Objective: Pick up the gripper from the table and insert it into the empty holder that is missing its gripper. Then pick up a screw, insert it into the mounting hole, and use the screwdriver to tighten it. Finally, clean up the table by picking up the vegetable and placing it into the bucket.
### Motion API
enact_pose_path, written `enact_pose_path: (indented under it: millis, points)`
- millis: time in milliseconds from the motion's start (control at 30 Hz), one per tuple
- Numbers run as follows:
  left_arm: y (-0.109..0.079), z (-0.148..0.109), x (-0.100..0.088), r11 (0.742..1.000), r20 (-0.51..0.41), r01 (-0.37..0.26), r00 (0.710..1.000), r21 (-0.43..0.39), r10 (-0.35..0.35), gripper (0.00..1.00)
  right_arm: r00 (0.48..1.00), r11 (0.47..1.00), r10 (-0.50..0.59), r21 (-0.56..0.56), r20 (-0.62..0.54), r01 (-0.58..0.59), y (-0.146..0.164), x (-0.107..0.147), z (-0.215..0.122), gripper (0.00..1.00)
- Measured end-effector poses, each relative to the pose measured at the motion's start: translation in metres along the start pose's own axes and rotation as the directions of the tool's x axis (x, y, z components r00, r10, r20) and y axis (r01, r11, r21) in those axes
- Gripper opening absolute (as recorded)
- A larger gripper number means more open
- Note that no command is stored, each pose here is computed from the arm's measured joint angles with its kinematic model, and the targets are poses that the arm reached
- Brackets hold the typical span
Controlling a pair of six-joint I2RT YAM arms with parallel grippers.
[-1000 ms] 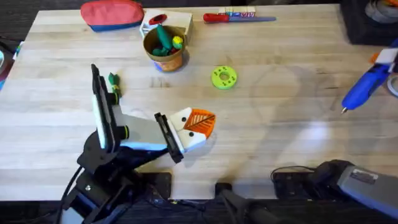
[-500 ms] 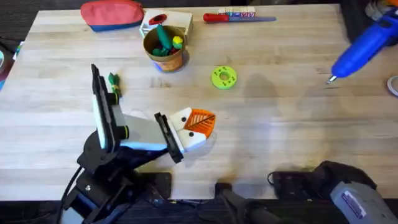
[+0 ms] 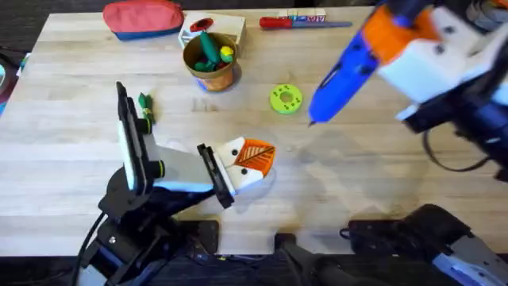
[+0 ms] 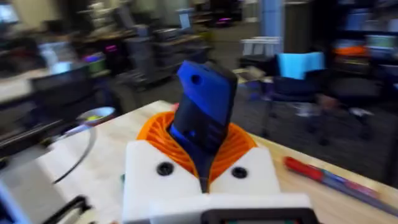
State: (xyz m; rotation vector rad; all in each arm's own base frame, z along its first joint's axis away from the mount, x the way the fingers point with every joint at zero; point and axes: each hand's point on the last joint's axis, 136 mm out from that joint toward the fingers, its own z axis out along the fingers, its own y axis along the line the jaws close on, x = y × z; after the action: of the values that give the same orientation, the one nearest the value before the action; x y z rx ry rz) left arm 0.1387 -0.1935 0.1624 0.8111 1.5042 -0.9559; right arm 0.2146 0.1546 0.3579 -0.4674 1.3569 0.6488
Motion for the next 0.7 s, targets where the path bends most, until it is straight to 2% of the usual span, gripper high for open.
enact_pose_path:
  millis: [167,267,433,700]
  points:
    - [0.0,0.0,0.0,1.0,0.0,0.0,1.0,0.0,0.0,0.015,1.0,0.977,-0.027,-0.213,0.0,0.027,0.054,0.014,0.024,0.007]
    - [0.0,0.0,0.0,1.0,0.0,0.0,1.0,0.0,0.0,0.015,0.998,0.954,-0.051,-0.294,0.037,0.06,0.078,0.015,0.036,0.007]
    - [0.0,0.0,0.0,1.0,0.0,0.0,1.0,0.0,0.0,0.015,0.993,0.927,-0.06,-0.363,0.103,0.093,0.103,0.012,0.049,0.007]
    - [0.0,0.0,0.0,1.0,0.0,0.0,1.0,0.0,0.0,0.015,0.993,0.905,-0.053,-0.414,0.107,0.093,0.123,0.024,0.062,0.007]
